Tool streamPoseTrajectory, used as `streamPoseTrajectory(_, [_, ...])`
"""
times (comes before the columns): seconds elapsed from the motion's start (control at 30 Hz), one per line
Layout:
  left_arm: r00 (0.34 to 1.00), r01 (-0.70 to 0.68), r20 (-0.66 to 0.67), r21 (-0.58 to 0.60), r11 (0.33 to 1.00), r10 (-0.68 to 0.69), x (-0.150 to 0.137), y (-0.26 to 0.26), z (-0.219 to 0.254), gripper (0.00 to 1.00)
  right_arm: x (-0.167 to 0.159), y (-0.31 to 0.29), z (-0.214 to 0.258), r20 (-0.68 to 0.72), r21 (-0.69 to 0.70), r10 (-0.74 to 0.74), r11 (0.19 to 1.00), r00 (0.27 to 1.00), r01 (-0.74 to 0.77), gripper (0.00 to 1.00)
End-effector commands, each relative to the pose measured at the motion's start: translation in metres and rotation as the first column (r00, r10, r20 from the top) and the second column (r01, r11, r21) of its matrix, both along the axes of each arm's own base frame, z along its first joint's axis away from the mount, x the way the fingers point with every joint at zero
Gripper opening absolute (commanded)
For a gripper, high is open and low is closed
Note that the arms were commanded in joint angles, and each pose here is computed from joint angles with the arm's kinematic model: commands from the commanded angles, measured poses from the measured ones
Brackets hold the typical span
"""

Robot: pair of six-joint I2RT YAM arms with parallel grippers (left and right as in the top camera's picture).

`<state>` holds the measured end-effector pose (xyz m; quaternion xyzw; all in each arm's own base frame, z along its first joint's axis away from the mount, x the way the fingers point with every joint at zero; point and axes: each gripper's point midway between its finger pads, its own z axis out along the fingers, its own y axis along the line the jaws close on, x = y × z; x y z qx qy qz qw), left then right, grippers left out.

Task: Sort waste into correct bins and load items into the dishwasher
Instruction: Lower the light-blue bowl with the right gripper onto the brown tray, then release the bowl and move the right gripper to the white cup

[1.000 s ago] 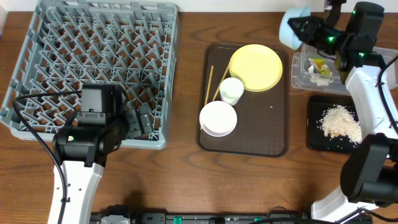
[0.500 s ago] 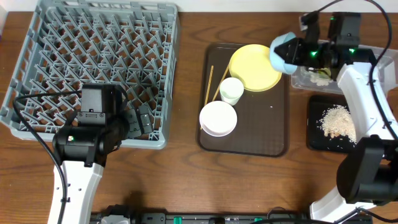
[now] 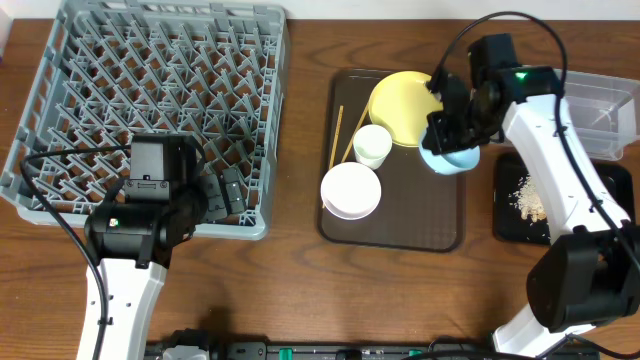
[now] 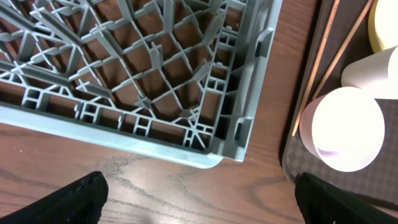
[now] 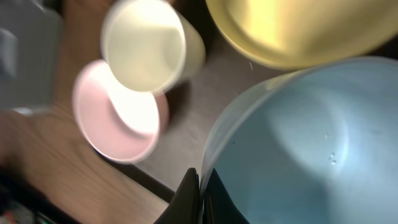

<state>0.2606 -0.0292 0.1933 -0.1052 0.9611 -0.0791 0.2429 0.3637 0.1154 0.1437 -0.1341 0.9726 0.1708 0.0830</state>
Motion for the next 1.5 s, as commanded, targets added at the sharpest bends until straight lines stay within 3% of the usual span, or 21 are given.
streamPoseTrajectory(0.0, [1.0,-0.01,0.025,0.01,1.0,0.009,0.004,0.003,0.007,0.99,-0.003,-0.01,0.002,0.028,-0.146,0.008,0.989,1.0,-0.004,0.01])
streamPoseTrajectory(0.4, [1.0,-0.01,0.023,0.01,1.0,0.009,0.004,0.003,0.007,0.99,-0.026,0.007,-0.075,-0.003,-0.25,-0.099,0.964,0.995,0.095,0.01])
streamPoseTrajectory(0.7, [1.0,-0.01,0.023,0.01,1.0,0.009,0.003,0.003,0.007,0.99,-0.032,0.029,-0.104,0.044,-0.235,-0.042,0.971,0.998,0.051,0.02])
streamPoseTrajectory(0.77, [1.0,-0.01,0.023,0.01,1.0,0.009,0.003,0.003,0.007,0.99,-0.035,0.028,-0.108,0.04,-0.235,-0.043,0.971,0.998,0.051,0.06])
streamPoseTrajectory(0.83, [1.0,-0.01,0.023,0.01,1.0,0.009,0.003,0.003,0.007,0.99,-0.037,0.028,-0.11,0.034,-0.238,-0.043,0.97,0.999,0.049,0.2])
streamPoseTrajectory(1.0, [1.0,-0.01,0.023,0.01,1.0,0.009,0.004,0.003,0.007,0.99,-0.039,0.031,-0.11,0.023,-0.219,-0.039,0.975,0.999,0.043,0.43])
streamPoseTrajectory(1.2, [1.0,-0.01,0.023,0.01,1.0,0.009,0.003,0.003,0.007,0.99,-0.032,0.044,-0.089,0.039,-0.149,-0.03,0.988,0.999,0.036,0.43])
streamPoseTrajectory(1.47, [1.0,-0.01,0.023,0.01,1.0,0.009,0.003,0.003,0.007,0.99,0.024,0.059,-0.006,0.269,-0.084,-0.051,0.994,0.962,0.077,0.41])
